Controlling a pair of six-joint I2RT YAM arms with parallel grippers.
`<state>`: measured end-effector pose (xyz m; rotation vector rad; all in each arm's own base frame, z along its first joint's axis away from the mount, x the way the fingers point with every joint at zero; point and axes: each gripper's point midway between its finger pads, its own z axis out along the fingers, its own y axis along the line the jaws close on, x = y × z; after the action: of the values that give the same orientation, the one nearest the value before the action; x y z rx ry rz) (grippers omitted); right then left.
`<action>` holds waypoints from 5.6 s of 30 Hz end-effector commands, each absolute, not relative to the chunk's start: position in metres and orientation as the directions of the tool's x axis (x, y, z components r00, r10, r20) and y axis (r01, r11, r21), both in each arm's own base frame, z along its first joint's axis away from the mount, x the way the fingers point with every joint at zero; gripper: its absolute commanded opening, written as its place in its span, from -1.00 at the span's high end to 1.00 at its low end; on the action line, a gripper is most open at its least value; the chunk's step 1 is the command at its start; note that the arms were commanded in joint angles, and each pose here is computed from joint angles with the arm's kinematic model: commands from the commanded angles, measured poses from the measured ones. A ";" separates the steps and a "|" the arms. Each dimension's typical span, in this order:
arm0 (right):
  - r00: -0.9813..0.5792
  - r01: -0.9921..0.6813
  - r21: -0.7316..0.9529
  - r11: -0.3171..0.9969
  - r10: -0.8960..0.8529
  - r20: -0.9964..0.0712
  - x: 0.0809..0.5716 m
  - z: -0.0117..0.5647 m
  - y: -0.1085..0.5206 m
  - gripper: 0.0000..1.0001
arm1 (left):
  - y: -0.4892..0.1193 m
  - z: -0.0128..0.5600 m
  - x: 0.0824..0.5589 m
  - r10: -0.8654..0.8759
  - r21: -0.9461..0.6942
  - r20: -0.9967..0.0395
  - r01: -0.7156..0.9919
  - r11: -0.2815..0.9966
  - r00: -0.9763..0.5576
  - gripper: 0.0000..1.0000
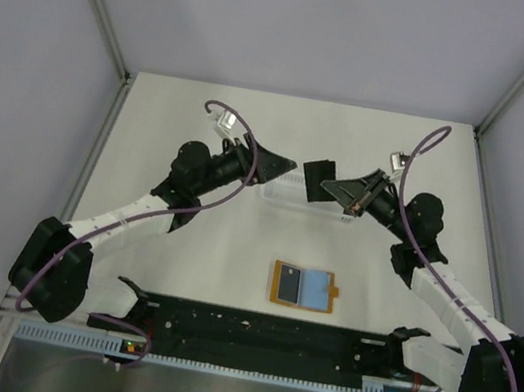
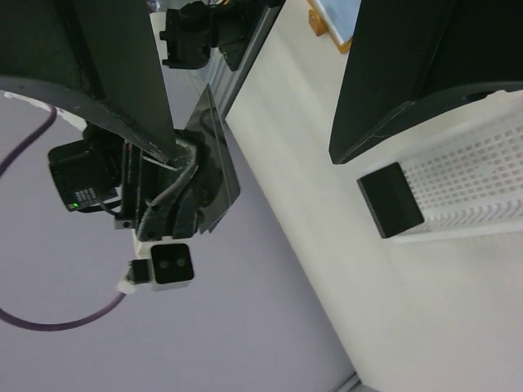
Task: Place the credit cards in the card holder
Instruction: Place the credit card in the storage box.
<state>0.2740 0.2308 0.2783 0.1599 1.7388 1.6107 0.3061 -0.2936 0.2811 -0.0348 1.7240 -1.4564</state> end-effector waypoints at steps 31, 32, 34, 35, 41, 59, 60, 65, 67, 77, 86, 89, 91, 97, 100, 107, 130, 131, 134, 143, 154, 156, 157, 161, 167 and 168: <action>-0.749 -0.454 0.891 0.032 0.528 -0.400 0.256 0.310 0.236 1.00 | -0.328 0.340 0.282 -0.531 -0.798 -0.512 0.603 0.003 -0.675 0.31; -0.751 -0.449 0.893 0.034 0.528 -0.397 0.257 0.308 0.236 1.00 | -0.329 0.342 0.281 -0.531 -0.797 -0.512 0.604 0.000 -0.675 0.32; -0.752 -0.447 0.894 0.034 0.527 -0.396 0.256 0.307 0.236 1.00 | -0.330 0.343 0.281 -0.531 -0.796 -0.511 0.605 -0.004 -0.676 0.35; -0.753 -0.446 0.894 0.034 0.525 -0.396 0.256 0.306 0.236 1.00 | -0.330 0.343 0.281 -0.531 -0.796 -0.511 0.605 -0.004 -0.676 0.36; -0.754 -0.447 0.894 0.033 0.524 -0.396 0.255 0.306 0.236 1.00 | -0.332 0.343 0.280 -0.527 -0.796 -0.511 0.605 -0.007 -0.679 0.58; -0.713 -0.457 0.877 0.146 0.530 -0.459 0.260 0.298 0.232 0.91 | -0.328 0.342 0.282 -0.540 -0.795 -0.521 0.606 0.027 -0.661 1.00; -0.707 -0.459 0.874 0.160 0.529 -0.469 0.260 0.298 0.231 0.90 | -0.327 0.342 0.283 -0.543 -0.799 -0.517 0.601 0.027 -0.662 1.00; -0.687 -0.466 0.860 0.209 0.526 -0.501 0.260 0.298 0.227 0.89 | -0.322 0.341 0.285 -0.549 -0.802 -0.508 0.597 0.020 -0.664 1.00; -0.684 -0.469 0.857 0.215 0.525 -0.506 0.260 0.297 0.227 0.89 | -0.321 0.341 0.285 -0.550 -0.802 -0.507 0.597 0.019 -0.664 1.00; -0.689 -0.470 0.860 0.200 0.526 -0.499 0.259 0.297 0.228 0.63 | -0.321 0.342 0.284 -0.546 -0.803 -0.506 0.596 0.015 -0.668 1.00; -0.687 -0.471 0.860 0.197 0.529 -0.498 0.259 0.298 0.228 0.80 | -0.320 0.342 0.284 -0.546 -0.802 -0.505 0.597 0.011 -0.669 1.00; -0.685 -0.473 0.859 0.198 0.530 -0.500 0.258 0.297 0.227 1.00 | -0.320 0.340 0.285 -0.547 -0.804 -0.506 0.595 0.018 -0.667 1.00; -0.686 -0.462 0.863 0.205 0.535 -0.494 0.258 0.294 0.226 1.00 | -0.318 0.339 0.288 -0.554 -0.803 -0.508 0.595 0.029 -0.659 1.00; -0.677 -0.438 0.855 0.278 0.523 -0.517 0.256 0.281 0.218 1.00 | -0.300 0.339 0.307 -0.587 -0.807 -0.506 0.587 0.063 -0.632 1.00; -0.679 -0.430 0.852 0.298 0.516 -0.523 0.254 0.275 0.216 1.00 | -0.290 0.343 0.315 -0.603 -0.806 -0.504 0.588 0.071 -0.618 1.00; -0.697 -0.416 0.863 0.287 0.510 -0.505 0.255 0.267 0.218 1.00 | -0.290 0.343 0.320 -0.591 -0.806 -0.509 0.588 0.072 -0.626 1.00; -0.506 0.116 0.431 0.895 0.427 -0.749 0.360 0.188 0.111 1.00 | -0.273 0.275 0.314 -0.532 -0.824 -0.556 0.507 0.254 -0.638 1.00; -0.509 0.121 0.409 0.905 0.410 -0.756 0.366 0.185 0.110 1.00 | -0.273 0.273 0.313 -0.531 -0.825 -0.555 0.505 0.254 -0.640 1.00; -0.521 0.142 0.361 0.922 0.380 -0.765 0.378 0.175 0.106 1.00 | -0.273 0.270 0.313 -0.528 -0.828 -0.553 0.500 0.256 -0.645 1.00; -0.577 0.158 0.285 0.945 0.322 -0.750 0.399 0.140 0.107 1.00 | -0.273 0.265 0.312 -0.520 -0.831 -0.549 0.494 0.256 -0.654 1.00; -0.600 0.153 0.206 0.966 0.257 -0.758 0.412 0.124 0.103 0.89 | -0.274 0.260 0.311 -0.513 -0.836 -0.542 0.488 0.250 -0.666 1.00; -0.605 0.150 0.199 0.968 0.249 -0.756 0.412 0.121 0.103 0.81 | -0.275 0.258 0.312 -0.512 -0.838 -0.539 0.486 0.248 -0.669 1.00; -0.609 0.153 0.196 0.968 0.249 -0.753 0.411 0.119 0.102 0.75 | -0.275 0.257 0.312 -0.513 -0.839 -0.538 0.484 0.248 -0.669 1.00; -0.623 0.148 0.191 0.970 0.242 -0.744 0.409 0.113 0.103 0.64 | -0.275 0.255 0.312 -0.512 -0.842 -0.533 0.481 0.245 -0.673 1.00; -0.624 0.148 0.189 0.971 0.240 -0.743 0.407 0.112 0.102 0.49 | -0.275 0.254 0.311 -0.511 -0.844 -0.530 0.478 0.242 -0.677 1.00; -0.617 0.151 0.194 0.969 0.245 -0.747 0.407 0.115 0.101 0.49 | -0.276 0.254 0.311 -0.511 -0.844 -0.530 0.480 0.240 -0.677 1.00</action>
<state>0.3935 0.1051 0.0976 0.2666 2.3100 0.1426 0.3107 -0.2759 0.2418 -0.0651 1.7737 -1.5402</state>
